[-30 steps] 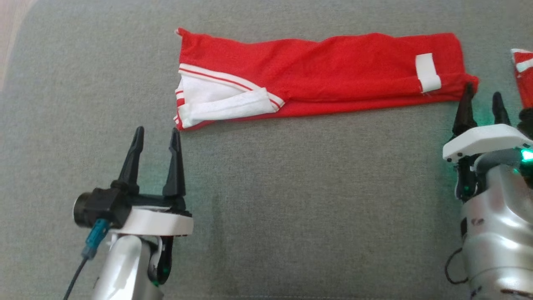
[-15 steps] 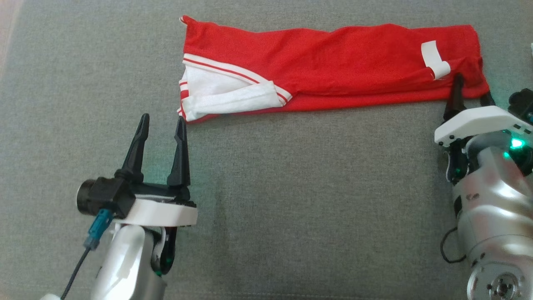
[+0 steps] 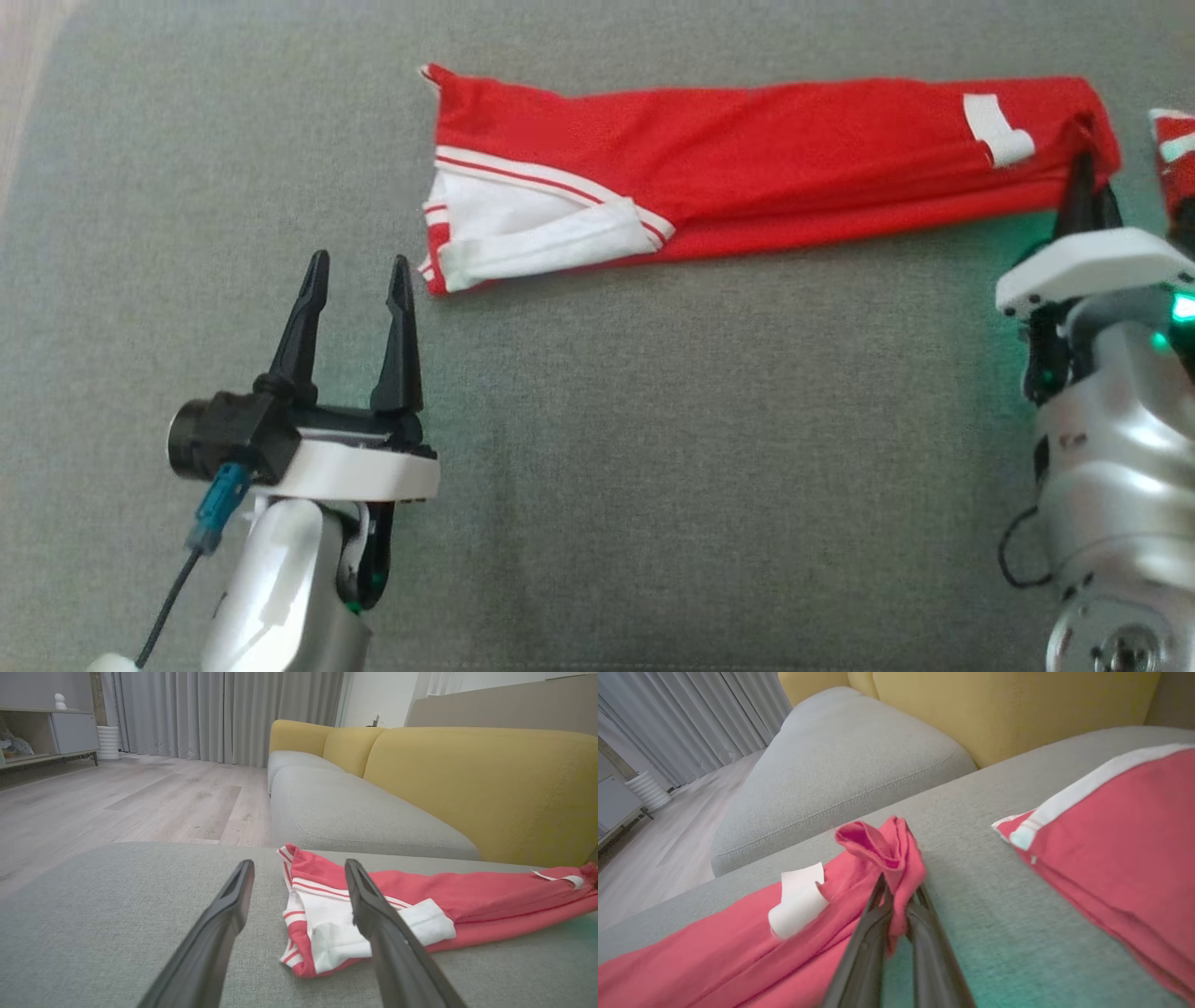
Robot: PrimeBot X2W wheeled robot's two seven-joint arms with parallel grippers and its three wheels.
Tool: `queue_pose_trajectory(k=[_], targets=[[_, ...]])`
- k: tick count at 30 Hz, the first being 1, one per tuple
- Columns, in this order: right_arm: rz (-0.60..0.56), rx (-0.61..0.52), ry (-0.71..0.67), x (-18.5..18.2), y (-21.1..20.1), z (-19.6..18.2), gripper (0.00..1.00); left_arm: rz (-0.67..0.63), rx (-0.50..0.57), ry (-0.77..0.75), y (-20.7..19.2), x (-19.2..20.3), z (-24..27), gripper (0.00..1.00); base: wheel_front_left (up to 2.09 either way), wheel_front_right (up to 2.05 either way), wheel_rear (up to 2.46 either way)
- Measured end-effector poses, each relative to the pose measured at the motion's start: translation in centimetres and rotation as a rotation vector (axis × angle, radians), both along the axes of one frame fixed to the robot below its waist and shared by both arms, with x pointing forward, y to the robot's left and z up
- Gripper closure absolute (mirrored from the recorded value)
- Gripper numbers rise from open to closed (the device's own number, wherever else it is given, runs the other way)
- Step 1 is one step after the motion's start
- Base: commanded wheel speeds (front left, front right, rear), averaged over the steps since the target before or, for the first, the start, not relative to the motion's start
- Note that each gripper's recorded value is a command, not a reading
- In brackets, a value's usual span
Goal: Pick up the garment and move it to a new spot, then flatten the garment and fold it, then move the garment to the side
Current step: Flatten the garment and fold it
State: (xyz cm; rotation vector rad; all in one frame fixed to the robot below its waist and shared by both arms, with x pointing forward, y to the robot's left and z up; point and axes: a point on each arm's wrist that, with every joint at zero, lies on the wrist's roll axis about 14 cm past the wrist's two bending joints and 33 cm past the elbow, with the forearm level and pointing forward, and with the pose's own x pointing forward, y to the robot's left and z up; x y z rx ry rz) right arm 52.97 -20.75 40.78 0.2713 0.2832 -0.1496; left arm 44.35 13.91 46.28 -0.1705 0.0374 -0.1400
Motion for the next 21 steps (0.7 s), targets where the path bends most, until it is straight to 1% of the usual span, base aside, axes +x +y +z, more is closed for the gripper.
queue_pose_trajectory(k=[4, 7, 11, 14, 17, 19, 21], targets=[[-0.020, -0.050, -0.021, -1.7, -1.6, 0.8, 1.00, -0.005, -0.003, -0.024, -0.2, -0.2, 1.0, 0.00, 0.00, 0.00, 0.00], [-0.056, -0.074, -0.039, -2.8, -3.2, 1.6, 1.00, -0.011, -0.008, -0.042, -0.5, -0.5, 1.8, 0.00, 0.00, 0.00, 0.00], [-0.075, -0.101, -0.084, -3.0, -4.4, 3.6, 1.00, -0.011, -0.011, -0.045, -0.6, -1.4, 2.1, 0.00, 0.00, 0.00, 0.00], [-0.050, -0.111, -0.113, -2.8, -3.7, 4.8, 1.00, -0.007, -0.011, -0.051, -0.4, -1.9, 2.4, 0.00, 0.00, 0.00, 0.00], [-0.005, -0.110, -0.147, -2.3, -2.2, 6.0, 1.00, 0.002, -0.016, -0.059, -0.2, -2.4, 2.8, 0.00, 0.00, 0.00, 0.00], [0.041, -0.107, -0.174, -1.7, -0.6, 7.1, 1.00, 0.010, -0.017, -0.064, 0.1, -2.7, 3.0, 0.00, 0.00, 0.00, 0.00], [0.110, -0.091, -0.203, -1.1, 1.9, 8.1, 1.00, 0.026, -0.014, -0.073, 0.5, -3.0, 3.4, 0.00, 0.00, 0.00, 0.00]])
